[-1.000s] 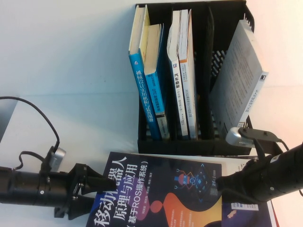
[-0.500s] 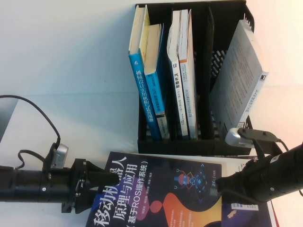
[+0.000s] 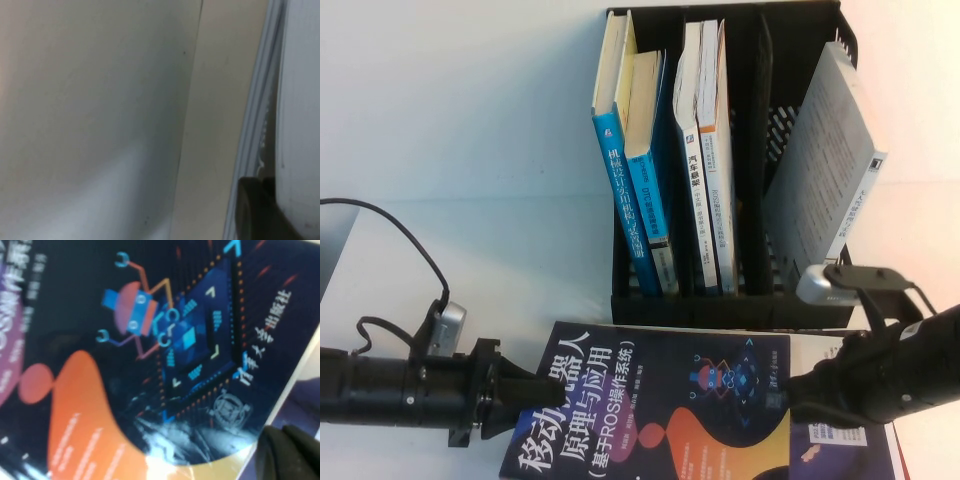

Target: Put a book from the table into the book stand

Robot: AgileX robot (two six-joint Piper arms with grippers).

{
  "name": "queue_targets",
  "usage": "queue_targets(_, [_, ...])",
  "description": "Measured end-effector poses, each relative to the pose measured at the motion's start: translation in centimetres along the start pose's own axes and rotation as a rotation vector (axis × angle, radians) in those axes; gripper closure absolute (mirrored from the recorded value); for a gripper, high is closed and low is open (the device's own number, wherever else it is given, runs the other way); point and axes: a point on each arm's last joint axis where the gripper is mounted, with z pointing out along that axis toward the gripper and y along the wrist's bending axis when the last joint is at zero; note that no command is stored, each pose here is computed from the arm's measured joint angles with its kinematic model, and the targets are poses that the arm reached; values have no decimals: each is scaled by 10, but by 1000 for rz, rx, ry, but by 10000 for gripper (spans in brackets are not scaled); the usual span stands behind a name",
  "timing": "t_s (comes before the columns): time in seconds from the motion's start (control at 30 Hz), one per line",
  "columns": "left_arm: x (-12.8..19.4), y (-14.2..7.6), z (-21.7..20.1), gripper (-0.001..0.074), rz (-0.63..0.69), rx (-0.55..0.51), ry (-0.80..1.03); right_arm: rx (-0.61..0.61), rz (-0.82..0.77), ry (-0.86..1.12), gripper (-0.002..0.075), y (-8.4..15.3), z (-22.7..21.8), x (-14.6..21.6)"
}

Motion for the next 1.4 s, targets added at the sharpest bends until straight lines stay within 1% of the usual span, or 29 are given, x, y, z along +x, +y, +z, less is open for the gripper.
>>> queue_targets(0.13, [-4,-5,-2,615,9,-9,7,-13,-50,-75,729,8,-23,-2])
queue_targets(0.23, [-3,-17,-7,615,37,-20,-1,-16,-111,-151,729,15,-47,-2])
queue_targets(0.3, [-1,-31,-13,615,68,-30,-16,-13,-154,-197,729,19,-62,-1])
queue_targets(0.43, [9,-68,-31,619,149,-42,-69,-9,-235,-296,729,27,-94,4])
queue_targets(0.57, [30,-117,-53,622,244,-47,-138,-14,-292,-388,729,34,-123,13])
queue_targets(0.73, [64,-191,-89,622,448,-70,-251,-26,-315,-458,729,38,-143,20])
queue_targets(0.9, [108,-276,-127,622,653,-10,-360,-27,-317,-477,729,38,-147,21])
queue_targets(1.0, [128,-315,-145,622,752,4,-421,-28,-313,-475,729,38,-147,21])
queue_targets(1.07, [137,-335,-155,622,794,3,-462,-29,-307,-475,729,38,-147,21])
queue_targets(1.2, [145,-359,-168,622,829,0,-554,-32,-295,-475,729,38,-147,21])
queue_targets(1.3, [141,-366,-174,622,827,-7,-612,-35,-285,-473,729,38,-147,21])
queue_targets(1.4, [130,-370,-176,622,813,-13,-636,-27,-273,-454,729,37,-146,22])
